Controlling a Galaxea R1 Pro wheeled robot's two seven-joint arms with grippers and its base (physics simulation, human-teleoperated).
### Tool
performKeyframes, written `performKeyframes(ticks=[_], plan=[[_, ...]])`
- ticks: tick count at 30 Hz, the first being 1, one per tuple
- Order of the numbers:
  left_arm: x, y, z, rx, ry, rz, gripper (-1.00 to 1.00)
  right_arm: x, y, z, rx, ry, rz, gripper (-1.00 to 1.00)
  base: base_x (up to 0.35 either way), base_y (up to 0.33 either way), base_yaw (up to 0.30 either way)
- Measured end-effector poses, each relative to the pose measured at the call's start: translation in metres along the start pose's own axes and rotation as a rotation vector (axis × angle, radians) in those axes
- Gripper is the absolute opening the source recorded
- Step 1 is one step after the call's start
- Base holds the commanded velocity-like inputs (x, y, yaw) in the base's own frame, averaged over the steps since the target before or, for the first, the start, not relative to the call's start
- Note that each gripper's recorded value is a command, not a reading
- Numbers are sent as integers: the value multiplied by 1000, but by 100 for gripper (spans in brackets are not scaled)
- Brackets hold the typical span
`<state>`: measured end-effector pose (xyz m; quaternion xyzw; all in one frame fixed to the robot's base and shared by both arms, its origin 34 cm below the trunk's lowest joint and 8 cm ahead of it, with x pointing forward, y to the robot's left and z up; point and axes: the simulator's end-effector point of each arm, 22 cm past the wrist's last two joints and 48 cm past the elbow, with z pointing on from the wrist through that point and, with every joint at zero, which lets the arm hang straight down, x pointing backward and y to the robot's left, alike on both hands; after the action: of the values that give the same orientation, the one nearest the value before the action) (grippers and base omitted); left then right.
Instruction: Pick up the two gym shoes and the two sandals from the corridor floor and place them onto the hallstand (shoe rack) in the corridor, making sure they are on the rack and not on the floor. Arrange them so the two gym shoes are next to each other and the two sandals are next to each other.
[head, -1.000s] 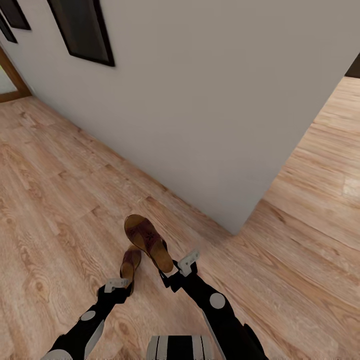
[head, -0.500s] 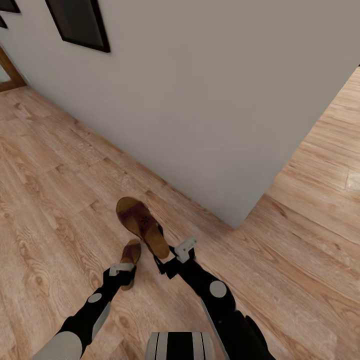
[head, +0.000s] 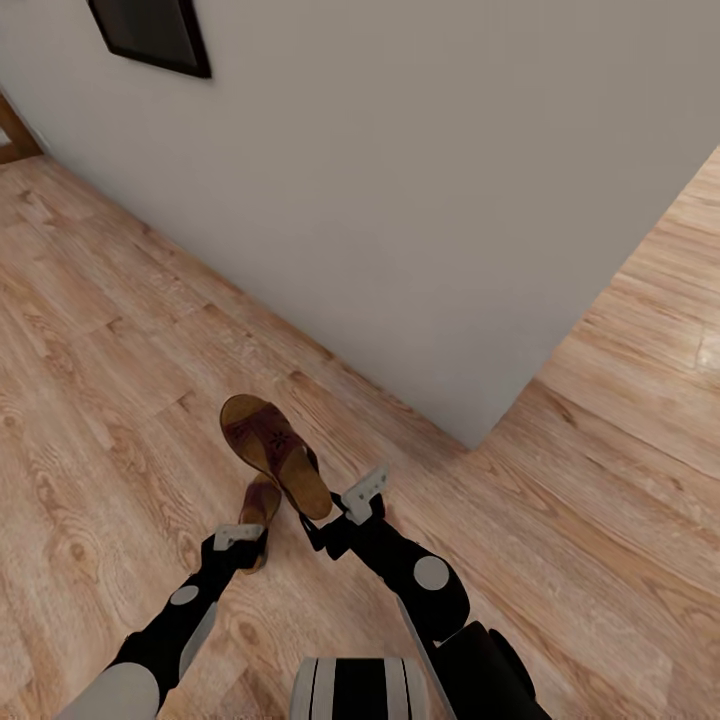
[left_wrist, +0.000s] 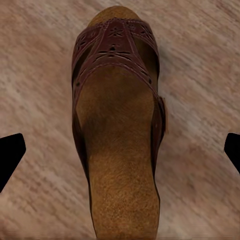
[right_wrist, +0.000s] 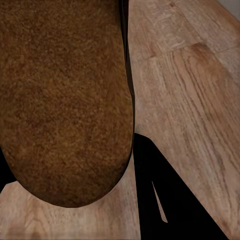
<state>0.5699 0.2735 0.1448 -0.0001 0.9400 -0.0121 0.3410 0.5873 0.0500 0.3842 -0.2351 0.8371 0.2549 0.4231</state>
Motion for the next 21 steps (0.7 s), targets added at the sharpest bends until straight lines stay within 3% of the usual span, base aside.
performKeyframes(ticks=[14,18,21], plan=[[43,1,9,-1,70,-2,100,30,-3,12,-11,41,47,-100,0,0,0],[59,1,10,-1,95,-2,100,37,1,16,-34,41,119,-100,0,0,0],[70,1,11,-1,112,-3,100,44,1,19,-42,48,145,-100,0,0,0]])
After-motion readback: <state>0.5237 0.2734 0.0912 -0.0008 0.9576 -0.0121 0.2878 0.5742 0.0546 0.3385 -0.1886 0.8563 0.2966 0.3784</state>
